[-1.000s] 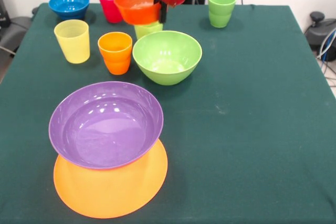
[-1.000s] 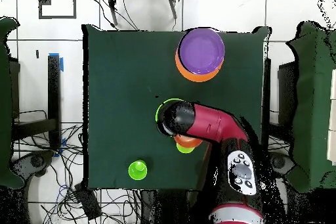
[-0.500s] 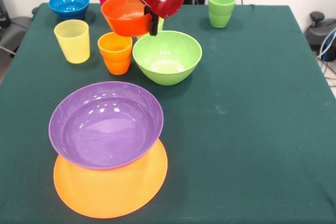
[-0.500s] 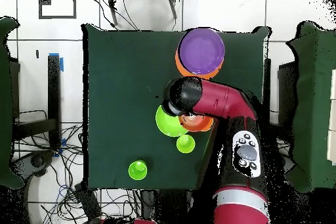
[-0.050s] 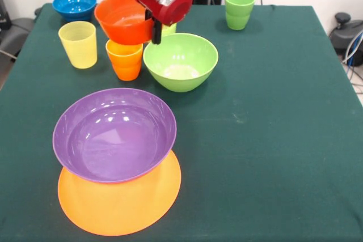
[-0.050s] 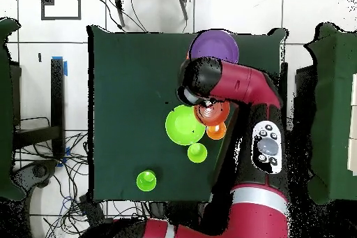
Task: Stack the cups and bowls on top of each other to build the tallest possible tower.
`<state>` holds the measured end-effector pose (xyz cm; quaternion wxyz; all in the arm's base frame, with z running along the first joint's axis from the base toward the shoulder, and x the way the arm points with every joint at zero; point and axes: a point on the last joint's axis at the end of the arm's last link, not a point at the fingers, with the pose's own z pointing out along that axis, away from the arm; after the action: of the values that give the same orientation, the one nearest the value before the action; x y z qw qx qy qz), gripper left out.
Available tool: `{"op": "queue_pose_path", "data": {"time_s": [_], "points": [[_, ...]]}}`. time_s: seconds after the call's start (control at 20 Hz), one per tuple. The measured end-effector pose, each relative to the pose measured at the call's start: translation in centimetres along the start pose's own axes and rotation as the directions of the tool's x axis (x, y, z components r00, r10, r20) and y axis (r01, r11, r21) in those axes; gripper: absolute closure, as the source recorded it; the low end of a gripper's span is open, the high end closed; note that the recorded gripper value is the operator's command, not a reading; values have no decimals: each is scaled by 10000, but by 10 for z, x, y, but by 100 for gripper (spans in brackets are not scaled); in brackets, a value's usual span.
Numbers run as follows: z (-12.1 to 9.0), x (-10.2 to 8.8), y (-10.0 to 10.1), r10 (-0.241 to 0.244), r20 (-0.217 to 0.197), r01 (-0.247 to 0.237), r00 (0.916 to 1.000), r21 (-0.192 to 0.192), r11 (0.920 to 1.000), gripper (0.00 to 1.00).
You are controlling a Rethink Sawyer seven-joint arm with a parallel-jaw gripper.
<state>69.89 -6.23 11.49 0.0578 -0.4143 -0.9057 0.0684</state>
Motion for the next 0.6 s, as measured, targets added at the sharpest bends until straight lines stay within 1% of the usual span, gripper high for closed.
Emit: {"op": "queue_pose_path", "data": {"time_s": [0.05, 0.15, 0.25, 0.4, 0.6], "points": [[-1, -3, 2, -3, 26, 3, 10000, -10, 10000, 100], [-2, -16, 12, -13, 169, 14, 9999, -73, 10000, 100], [-2, -23, 17, -23, 287, 26, 9996, -130, 9999, 100], [3, -39, 30, -52, 557, 67, 9984, -267, 9996, 100], [10, -52, 41, -86, 755, 113, 9971, -348, 9993, 100]]}}
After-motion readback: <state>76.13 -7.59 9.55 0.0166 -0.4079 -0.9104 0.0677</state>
